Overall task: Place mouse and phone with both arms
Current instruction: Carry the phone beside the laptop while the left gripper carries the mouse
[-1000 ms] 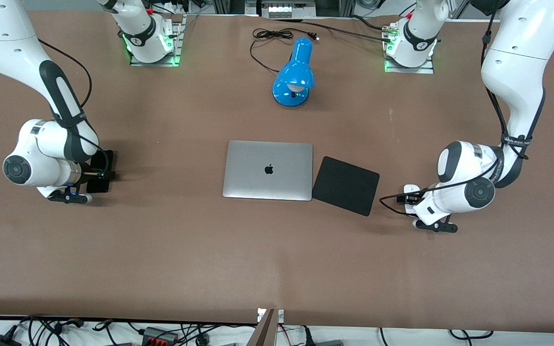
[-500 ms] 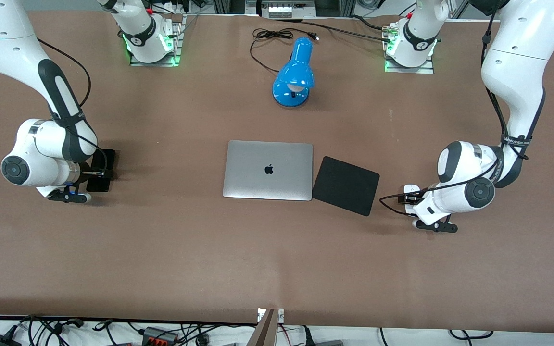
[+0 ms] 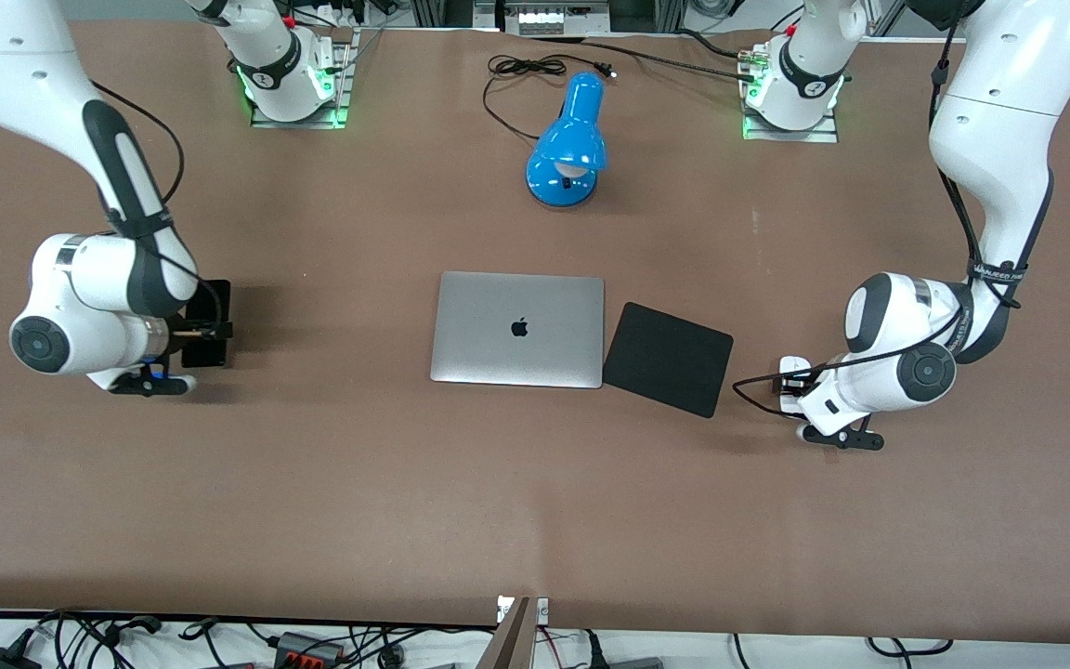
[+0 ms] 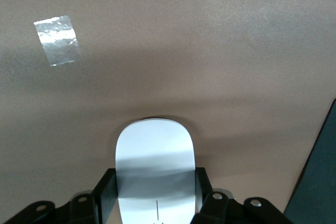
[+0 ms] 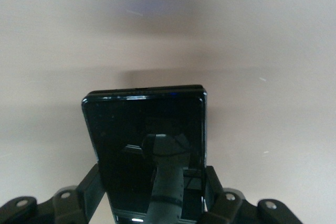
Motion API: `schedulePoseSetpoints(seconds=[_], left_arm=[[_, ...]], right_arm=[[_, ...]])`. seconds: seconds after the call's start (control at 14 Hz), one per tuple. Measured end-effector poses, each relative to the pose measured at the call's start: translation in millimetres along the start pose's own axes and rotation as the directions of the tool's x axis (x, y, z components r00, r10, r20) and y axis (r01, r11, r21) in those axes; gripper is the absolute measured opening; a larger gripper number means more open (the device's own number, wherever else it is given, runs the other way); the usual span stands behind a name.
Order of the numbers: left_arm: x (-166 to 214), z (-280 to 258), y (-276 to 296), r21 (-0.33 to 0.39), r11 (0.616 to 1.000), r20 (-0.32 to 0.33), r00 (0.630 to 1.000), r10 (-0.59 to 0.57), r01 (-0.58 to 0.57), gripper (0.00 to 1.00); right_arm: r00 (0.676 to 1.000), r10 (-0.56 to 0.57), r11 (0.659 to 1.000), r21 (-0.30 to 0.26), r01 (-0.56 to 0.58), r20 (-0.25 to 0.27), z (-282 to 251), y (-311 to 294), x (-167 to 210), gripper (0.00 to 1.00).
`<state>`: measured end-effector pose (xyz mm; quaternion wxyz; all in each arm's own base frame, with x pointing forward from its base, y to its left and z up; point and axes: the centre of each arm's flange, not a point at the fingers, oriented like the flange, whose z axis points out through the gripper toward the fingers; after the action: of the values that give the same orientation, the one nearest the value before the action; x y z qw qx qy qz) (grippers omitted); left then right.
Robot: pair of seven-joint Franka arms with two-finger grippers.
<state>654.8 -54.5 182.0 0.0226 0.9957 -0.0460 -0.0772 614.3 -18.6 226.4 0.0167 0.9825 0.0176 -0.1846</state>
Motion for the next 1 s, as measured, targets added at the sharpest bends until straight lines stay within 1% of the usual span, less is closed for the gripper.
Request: schedulePoseSetpoints(seconds=[0.07, 0.21, 0.36, 0.5, 0.71, 0.86, 1.0], left_arm=[[0.0, 0.0, 0.0, 0.0, 1.0, 0.0, 1.0, 0.0, 0.0, 0.64], [0.1, -0.2, 0.8, 0.0, 1.0, -0.001, 1.0, 0.001, -0.001, 0.63], [0.2, -0.2, 11.9, 0.001, 1.0, 0.0, 1.0, 0.018, -0.018, 0.63], [1.4, -4.1, 34.6, 0.007, 0.999, 0.006, 0.999, 0.05, -0.05, 0.63], [7.7, -31.2, 70.7, 0.022, 0.997, 0.029, 0.997, 0.072, -0.073, 0.63], [5.3, -42.6, 109.5, 0.019, 1.0, 0.044, 0.999, 0.021, -0.022, 0.63], [-4.5, -38.2, 161.8, -0.008, 0.999, 0.063, 0.997, -0.044, 0.044, 0.63]], right_arm=[[1.0, -0.022, 1.0, 0.005, 0.022, -0.013, -13.2, -24.7, 1.8, 0.8], [0.998, -0.05, 0.996, 0.066, 0.051, -0.024, -17.7, -71.4, 3.0, 0.8], [0.998, -0.057, 0.993, 0.106, 0.059, -0.028, -9.7, -108.2, 4.9, 0.8], [0.999, -0.003, 0.994, 0.109, 0.007, -0.038, 3.3, -135.8, 9.7, 0.8], [0.995, 0.074, 0.993, 0.093, -0.068, -0.059, 18.7, -181.6, 11.4, 0.8], [0.992, 0.107, 0.991, 0.086, -0.1, -0.072, 24.1, -206.3, 9.2, 0.8], [0.988, 0.13, 0.989, 0.085, -0.123, -0.079, 26.3, -223.2, 6.5, 0.8]])
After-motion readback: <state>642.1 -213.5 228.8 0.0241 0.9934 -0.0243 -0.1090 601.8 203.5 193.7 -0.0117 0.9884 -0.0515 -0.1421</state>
